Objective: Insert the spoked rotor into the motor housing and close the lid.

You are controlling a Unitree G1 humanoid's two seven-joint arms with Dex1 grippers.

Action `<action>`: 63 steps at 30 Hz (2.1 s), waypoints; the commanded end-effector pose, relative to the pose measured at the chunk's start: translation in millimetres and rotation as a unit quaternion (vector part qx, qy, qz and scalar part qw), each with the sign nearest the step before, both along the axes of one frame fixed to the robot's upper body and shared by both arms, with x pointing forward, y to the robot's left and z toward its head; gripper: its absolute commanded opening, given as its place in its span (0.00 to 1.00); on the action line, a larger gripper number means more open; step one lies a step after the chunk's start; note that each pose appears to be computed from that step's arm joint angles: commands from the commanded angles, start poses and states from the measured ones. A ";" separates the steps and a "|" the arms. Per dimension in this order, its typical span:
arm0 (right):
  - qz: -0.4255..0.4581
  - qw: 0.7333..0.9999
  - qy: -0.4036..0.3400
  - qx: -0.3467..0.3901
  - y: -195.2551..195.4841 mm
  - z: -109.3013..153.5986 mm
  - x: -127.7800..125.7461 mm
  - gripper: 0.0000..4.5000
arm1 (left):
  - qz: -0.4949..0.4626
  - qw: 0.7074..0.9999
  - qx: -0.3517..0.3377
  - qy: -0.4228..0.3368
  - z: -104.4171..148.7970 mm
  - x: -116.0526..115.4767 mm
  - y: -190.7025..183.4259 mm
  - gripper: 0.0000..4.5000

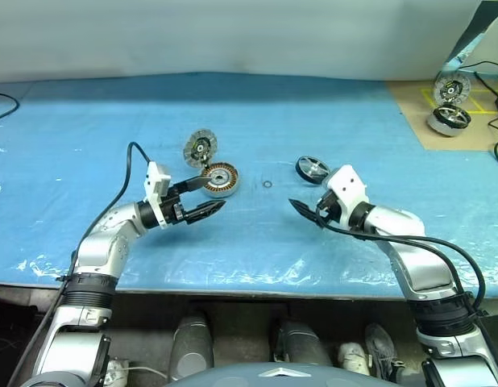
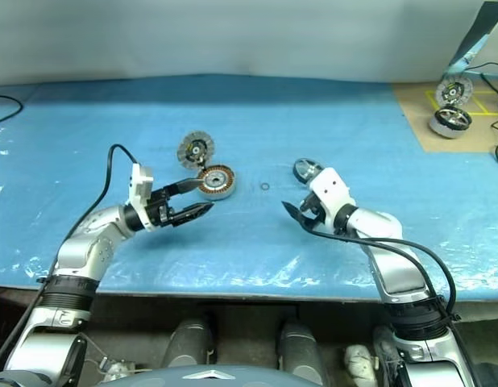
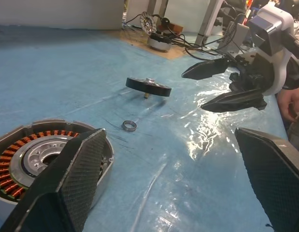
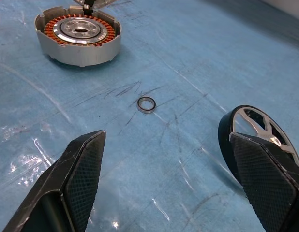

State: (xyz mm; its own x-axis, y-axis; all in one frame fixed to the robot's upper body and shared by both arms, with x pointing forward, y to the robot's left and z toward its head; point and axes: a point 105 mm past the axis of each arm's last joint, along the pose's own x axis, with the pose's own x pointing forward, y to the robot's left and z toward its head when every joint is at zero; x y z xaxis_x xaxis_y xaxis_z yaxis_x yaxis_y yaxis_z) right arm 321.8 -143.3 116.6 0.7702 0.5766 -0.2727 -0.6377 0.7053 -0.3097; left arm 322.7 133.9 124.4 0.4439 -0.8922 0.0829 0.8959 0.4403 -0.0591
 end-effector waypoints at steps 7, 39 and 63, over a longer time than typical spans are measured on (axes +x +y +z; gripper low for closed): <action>0.018 1.000 -0.015 0.012 7.2 14.4 -2.7 0.96 | 0.012 1.000 -0.001 -0.020 3.1 2.1 1.4 1.00; 0.018 1.000 -0.018 0.017 12.6 14.7 2.8 0.96 | 0.026 0.999 0.013 -0.022 7.9 9.0 10.0 1.00; -0.002 1.000 -0.023 0.011 10.5 9.8 1.9 0.96 | -0.038 0.978 0.203 0.034 18.9 69.3 -21.1 1.00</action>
